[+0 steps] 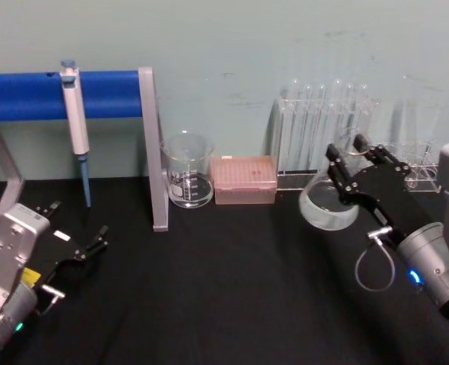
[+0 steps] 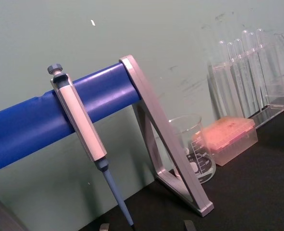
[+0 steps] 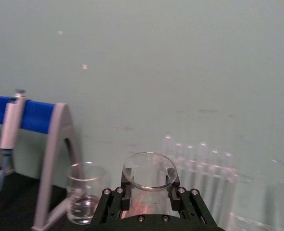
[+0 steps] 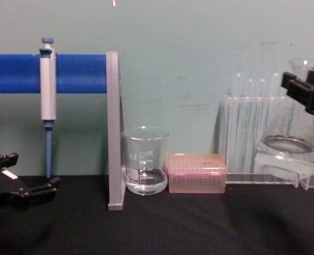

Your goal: Grasp the erlenmeyer flask with one hand, shake it three times, then place it back.

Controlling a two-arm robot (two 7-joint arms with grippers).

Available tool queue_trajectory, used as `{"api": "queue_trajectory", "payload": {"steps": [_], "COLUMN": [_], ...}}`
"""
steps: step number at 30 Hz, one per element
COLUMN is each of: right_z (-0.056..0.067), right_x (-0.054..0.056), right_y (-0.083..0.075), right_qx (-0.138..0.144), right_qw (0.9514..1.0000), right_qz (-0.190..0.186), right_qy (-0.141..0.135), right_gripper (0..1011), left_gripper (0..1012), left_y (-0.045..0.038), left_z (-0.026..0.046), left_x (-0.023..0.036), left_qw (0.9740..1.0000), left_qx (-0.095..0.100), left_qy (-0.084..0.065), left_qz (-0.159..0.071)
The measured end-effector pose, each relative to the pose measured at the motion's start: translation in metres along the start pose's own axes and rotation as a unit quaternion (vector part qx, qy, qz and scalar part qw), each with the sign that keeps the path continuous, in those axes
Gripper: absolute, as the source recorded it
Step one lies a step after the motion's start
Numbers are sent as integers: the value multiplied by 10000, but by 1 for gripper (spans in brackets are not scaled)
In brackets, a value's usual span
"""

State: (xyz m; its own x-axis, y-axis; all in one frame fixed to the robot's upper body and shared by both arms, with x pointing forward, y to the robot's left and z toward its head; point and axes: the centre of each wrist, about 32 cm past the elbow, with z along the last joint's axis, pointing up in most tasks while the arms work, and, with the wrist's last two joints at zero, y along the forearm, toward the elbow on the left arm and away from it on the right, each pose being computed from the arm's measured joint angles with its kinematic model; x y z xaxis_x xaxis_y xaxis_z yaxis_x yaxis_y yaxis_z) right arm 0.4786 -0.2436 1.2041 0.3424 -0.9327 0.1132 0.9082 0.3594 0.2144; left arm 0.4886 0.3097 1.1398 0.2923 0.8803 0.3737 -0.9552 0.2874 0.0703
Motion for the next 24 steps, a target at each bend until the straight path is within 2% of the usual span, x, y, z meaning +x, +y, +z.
{"api": "queue_trajectory", "payload": {"steps": [6, 12, 19, 24], "right_z": [9, 7, 8, 14], "right_x": [52, 68, 70, 62], "right_y": [-28, -42, -40, -24], "right_qx": [-50, -80, -78, -61], "right_qw": [9994, 9990, 9992, 9997], "right_qz": [-337, -435, -398, -214], "right_qy": [-38, -45, -42, -41], "right_gripper": [449, 449, 449, 449], "left_gripper": [1001, 1001, 1001, 1001], "left_y": [0, 0, 0, 0], "left_z": [0, 0, 0, 0], "left_x": [0, 0, 0, 0], "left_qw": [10000, 10000, 10000, 10000], "left_qx": [0, 0, 0, 0], "left_qy": [0, 0, 0, 0], "left_qz": [0, 0, 0, 0]}}
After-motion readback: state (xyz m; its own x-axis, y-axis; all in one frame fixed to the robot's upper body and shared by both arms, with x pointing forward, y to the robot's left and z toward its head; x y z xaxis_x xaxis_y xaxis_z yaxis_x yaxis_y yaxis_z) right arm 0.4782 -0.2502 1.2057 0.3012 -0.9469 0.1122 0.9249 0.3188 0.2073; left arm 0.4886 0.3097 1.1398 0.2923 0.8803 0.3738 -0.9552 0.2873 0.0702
